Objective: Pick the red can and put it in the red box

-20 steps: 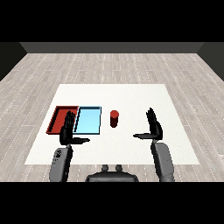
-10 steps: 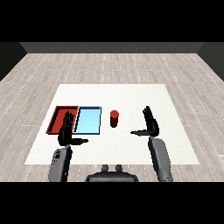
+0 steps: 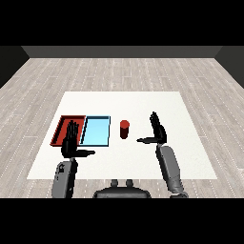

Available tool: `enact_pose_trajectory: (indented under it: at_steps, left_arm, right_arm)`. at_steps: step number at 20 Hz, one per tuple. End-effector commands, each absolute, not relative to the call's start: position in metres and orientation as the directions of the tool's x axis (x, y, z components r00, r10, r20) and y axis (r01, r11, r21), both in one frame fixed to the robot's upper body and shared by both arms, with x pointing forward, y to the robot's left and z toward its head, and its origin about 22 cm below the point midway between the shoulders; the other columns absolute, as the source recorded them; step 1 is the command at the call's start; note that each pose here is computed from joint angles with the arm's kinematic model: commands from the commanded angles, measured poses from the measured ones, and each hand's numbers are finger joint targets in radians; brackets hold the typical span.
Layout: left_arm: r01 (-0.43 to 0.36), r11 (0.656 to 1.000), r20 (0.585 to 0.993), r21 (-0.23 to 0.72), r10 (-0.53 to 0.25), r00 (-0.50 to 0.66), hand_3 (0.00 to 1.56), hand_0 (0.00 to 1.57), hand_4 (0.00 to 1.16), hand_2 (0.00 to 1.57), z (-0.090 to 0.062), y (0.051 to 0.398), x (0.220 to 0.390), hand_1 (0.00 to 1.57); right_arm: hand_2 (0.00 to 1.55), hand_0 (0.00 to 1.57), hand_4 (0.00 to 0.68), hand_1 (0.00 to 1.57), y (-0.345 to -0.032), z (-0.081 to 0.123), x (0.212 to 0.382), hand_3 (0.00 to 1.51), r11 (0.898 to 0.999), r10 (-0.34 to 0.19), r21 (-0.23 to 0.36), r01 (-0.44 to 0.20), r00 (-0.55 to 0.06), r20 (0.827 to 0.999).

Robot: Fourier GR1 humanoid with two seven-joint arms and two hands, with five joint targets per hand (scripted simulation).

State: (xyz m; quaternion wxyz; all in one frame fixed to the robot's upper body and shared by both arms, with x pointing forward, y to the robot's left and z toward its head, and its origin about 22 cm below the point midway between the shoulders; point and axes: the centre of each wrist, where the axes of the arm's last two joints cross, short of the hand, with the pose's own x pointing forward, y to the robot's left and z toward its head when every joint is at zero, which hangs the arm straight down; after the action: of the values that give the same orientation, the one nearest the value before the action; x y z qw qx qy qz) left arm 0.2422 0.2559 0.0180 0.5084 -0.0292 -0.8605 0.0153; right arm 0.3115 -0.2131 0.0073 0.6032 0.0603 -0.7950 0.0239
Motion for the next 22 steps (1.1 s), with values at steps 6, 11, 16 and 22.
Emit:
enact_pose_trajectory:
  at_steps: [6,11,16,22]
  left_arm:
    - [0.031,0.999,0.878,-0.044,0.053,-0.476,0.0,0.0,0.0,0.0,0.011,0.264,0.243,0.0]
    - [0.003,0.999,0.883,-0.05,0.046,-0.468,0.0,0.0,0.0,0.0,0.011,0.245,0.252,0.0]
    - [0.02,0.999,0.877,-0.042,0.046,-0.479,0.0,0.0,0.0,0.0,0.021,0.263,0.24,0.0]
    - [0.027,0.998,0.869,-0.048,0.055,-0.491,0.0,0.0,0.0,0.0,0.02,0.257,0.241,0.0]
  right_arm:
    - [0.0,0.0,0.0,0.0,-0.198,-0.014,0.327,0.0,0.979,-0.172,0.146,-0.144,-0.188,0.967]
    - [0.0,0.0,0.0,0.0,-0.167,-0.038,0.332,0.0,0.975,-0.186,0.16,-0.153,-0.17,0.968]
    - [0.0,0.0,0.0,0.0,-0.158,-0.027,0.336,0.0,0.967,-0.226,0.203,-0.152,-0.155,0.962]
    - [0.0,0.0,0.0,0.0,-0.154,-0.05,0.324,0.0,0.961,-0.248,0.226,-0.159,-0.133,0.96]
